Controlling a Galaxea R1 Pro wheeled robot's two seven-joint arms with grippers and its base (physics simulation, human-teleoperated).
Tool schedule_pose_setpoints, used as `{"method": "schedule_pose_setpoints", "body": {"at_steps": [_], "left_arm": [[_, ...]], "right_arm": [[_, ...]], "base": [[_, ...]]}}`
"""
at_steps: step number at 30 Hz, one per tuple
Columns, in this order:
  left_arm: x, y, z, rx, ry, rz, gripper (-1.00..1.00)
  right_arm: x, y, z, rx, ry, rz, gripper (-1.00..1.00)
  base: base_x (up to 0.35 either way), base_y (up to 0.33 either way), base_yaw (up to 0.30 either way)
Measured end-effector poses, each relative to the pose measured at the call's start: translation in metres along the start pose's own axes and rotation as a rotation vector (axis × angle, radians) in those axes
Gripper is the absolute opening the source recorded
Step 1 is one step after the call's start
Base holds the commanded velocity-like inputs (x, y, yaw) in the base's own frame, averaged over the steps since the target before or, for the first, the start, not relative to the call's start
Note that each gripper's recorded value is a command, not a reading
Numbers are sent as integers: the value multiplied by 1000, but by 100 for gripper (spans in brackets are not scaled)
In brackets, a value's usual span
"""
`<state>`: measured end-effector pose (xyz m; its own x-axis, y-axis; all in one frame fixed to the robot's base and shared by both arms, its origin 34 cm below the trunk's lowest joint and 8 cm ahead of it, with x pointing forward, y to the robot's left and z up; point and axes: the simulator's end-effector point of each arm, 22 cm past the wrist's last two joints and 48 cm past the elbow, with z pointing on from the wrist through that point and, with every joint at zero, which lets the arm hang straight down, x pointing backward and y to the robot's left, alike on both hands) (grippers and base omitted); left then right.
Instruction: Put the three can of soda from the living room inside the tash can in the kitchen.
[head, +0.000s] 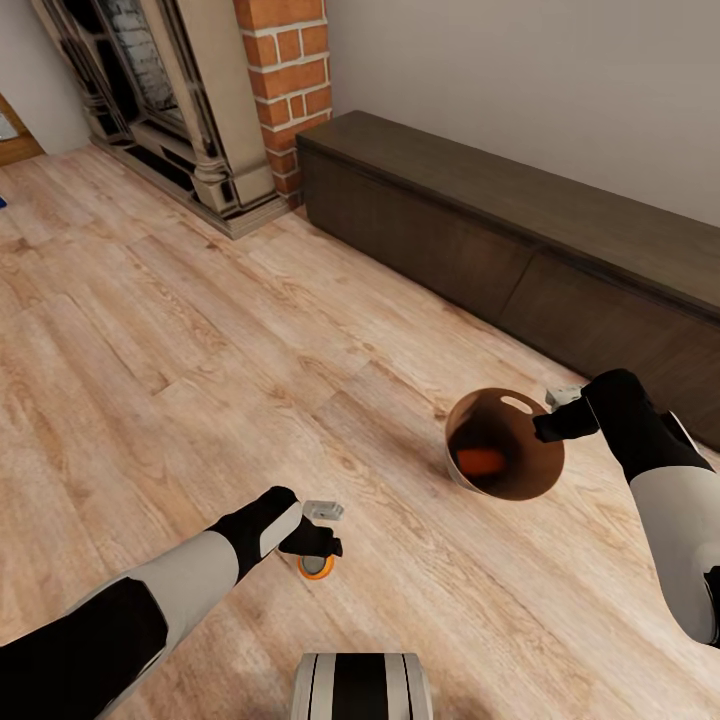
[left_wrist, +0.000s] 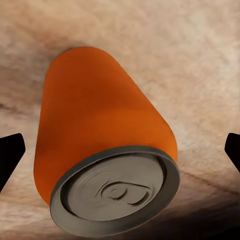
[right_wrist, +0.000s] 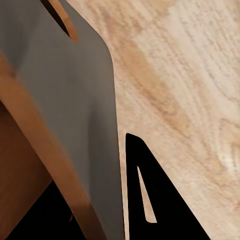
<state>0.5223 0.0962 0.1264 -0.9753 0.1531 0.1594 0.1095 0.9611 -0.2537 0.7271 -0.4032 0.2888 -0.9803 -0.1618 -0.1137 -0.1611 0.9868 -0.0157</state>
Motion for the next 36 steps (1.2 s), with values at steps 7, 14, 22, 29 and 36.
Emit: {"method": "schedule_pose_setpoints", "body": {"at_steps": [7,14,22,29,36], "left_arm": [[14,9,7,-40,21,-6,100],[16,11,7,-51,24,-7,-100],[16,11,7,-46,23,-14,-100],[14,11,5,-49,18,-11,-100],[6,10,-10,-55,-8,-4,-100]], "right_arm": [[0,0,0,2,0,-1,-100],[4,-9,0,51,21,-25,-100],[5,-9,1,58,26,-28,-100],[3,-8,-2,58,22,-29,-100],[-5,-8,-20,60,-6,-28,-100]], "base": [[0,0,0],[0,0,0],[0,0,0],[0,0,0],[0,0,0]]}}
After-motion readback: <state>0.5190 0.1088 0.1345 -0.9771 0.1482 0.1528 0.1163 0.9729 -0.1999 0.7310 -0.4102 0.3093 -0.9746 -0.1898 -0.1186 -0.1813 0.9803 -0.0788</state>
